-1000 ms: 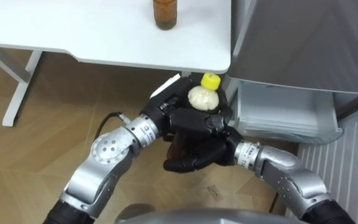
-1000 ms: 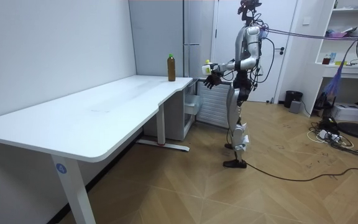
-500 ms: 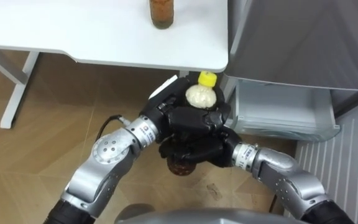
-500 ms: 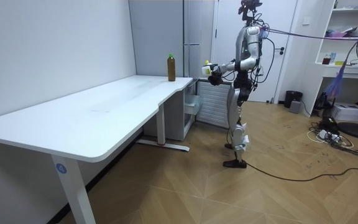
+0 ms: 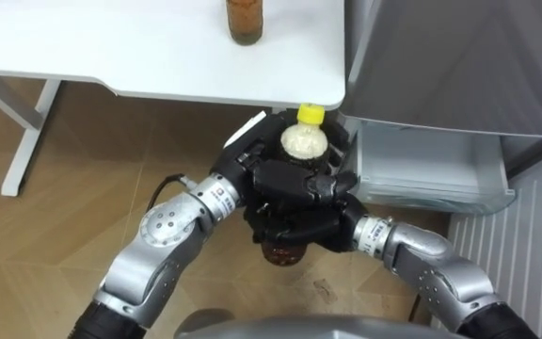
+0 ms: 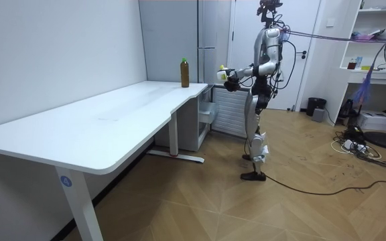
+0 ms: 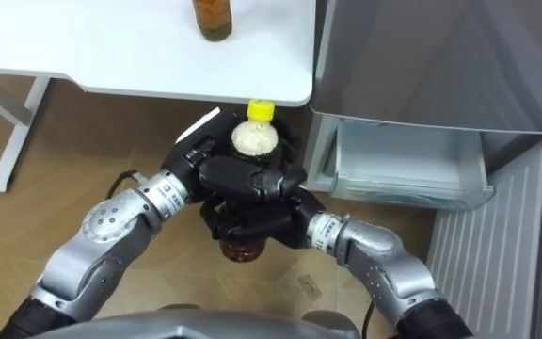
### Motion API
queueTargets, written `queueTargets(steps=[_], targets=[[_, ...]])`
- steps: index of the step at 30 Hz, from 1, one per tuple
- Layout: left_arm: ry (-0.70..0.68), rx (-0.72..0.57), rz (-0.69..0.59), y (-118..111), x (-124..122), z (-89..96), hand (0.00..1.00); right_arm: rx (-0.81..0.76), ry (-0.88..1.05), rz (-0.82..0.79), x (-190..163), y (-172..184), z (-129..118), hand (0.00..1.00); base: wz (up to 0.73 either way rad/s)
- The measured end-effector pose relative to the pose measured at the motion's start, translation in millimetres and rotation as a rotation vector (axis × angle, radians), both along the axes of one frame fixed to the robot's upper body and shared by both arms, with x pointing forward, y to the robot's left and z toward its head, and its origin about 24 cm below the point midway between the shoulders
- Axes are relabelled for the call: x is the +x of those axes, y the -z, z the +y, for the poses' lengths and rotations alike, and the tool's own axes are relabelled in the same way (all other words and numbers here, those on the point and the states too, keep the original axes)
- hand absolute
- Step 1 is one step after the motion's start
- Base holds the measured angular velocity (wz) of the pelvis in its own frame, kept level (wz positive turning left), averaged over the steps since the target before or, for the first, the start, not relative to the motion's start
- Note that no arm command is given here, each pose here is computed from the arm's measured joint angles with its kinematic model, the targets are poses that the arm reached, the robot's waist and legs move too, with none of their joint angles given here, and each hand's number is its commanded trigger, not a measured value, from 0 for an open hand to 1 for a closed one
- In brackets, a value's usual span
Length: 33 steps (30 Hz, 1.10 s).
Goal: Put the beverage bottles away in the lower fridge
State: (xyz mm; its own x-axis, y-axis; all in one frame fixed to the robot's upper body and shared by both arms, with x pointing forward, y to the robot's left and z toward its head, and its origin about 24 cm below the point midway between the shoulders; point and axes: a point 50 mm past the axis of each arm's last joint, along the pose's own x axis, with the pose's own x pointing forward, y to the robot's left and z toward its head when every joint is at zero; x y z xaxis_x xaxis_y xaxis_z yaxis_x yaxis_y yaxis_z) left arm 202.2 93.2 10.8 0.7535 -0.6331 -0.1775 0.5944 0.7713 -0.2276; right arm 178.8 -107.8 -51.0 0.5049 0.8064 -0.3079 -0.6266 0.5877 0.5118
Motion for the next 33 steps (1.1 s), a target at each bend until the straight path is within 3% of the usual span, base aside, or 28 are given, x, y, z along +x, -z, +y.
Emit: queueTargets(steps=[17,20,25,33], targets=[[-0.019,0.003,-0.068,-14,8,0.4,0.0,0.05,0.027,0.003,3,-4,0,1.0,0.0],[-0.012,0.037,-0.158,-30,15,2.0,0.0,0.061,0.035,0.007,3,-5,-2,1.0,0.0],[-0.105,-0.031,-0.392,-76,25,15.2,0.0,0.037,0.036,0.01,2,-3,-9,1.0,0.0],[-0.238,-0.057,-0.474,-96,30,34.9,0.0,0.003,0.034,0.031,-7,2,-21,1.0,0.0]])
